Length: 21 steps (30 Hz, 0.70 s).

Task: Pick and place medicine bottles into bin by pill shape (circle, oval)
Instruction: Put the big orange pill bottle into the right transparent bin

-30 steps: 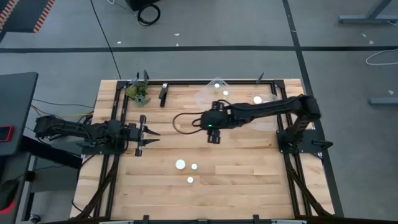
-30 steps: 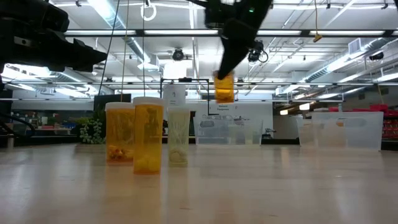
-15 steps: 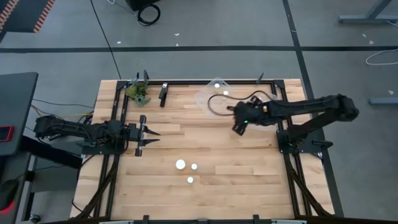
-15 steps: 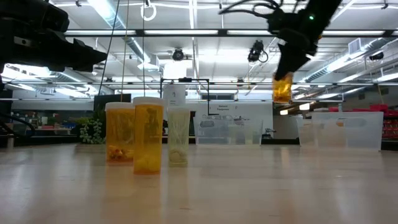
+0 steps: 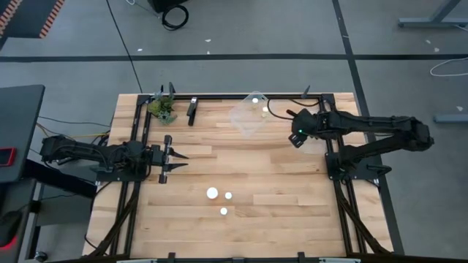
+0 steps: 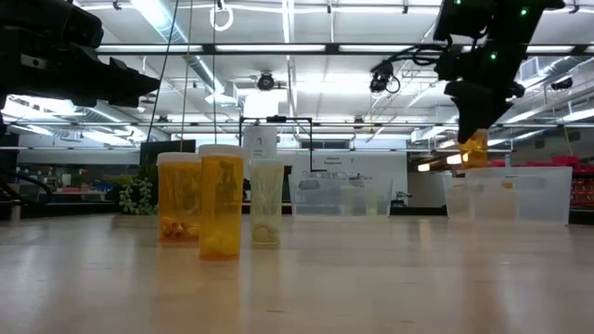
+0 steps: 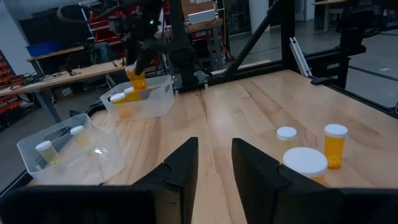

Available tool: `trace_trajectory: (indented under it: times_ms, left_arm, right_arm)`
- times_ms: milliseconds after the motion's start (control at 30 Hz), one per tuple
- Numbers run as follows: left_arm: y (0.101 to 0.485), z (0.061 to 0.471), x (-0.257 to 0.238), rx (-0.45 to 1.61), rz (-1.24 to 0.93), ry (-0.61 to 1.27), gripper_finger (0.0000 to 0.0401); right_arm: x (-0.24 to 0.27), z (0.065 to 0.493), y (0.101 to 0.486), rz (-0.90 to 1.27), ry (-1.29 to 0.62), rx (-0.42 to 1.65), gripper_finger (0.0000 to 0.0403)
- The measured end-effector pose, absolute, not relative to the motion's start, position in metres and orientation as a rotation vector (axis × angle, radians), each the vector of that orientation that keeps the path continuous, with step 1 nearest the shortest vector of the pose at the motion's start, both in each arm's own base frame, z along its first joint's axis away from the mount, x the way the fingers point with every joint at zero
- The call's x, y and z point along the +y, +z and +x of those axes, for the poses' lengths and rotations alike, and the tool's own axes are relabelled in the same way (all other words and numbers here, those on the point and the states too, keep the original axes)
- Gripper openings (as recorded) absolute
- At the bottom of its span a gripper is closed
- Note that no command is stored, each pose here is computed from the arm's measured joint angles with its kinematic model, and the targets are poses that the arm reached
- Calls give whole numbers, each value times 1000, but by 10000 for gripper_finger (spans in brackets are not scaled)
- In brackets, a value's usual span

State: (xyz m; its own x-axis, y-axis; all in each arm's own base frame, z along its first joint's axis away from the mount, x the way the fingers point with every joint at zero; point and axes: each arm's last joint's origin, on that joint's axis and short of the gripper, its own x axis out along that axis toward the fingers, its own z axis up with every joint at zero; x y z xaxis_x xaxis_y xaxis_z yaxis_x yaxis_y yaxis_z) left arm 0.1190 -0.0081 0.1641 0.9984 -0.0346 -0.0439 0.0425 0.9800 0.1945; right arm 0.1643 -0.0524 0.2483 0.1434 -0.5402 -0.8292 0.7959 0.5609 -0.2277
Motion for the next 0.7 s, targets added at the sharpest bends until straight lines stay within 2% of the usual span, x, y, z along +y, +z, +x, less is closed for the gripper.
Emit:
trace_trajectory:
  times_ms: [433, 700]
  left_arm:
    - [164, 119, -8, 40, 197, -39, 107]
    - [164, 119, -8, 40, 197, -39, 107]
  right_arm:
    - [-65, 156, 245, 428, -1002, 1099, 235]
    - [-71, 146, 216, 457, -1028, 1169, 235]
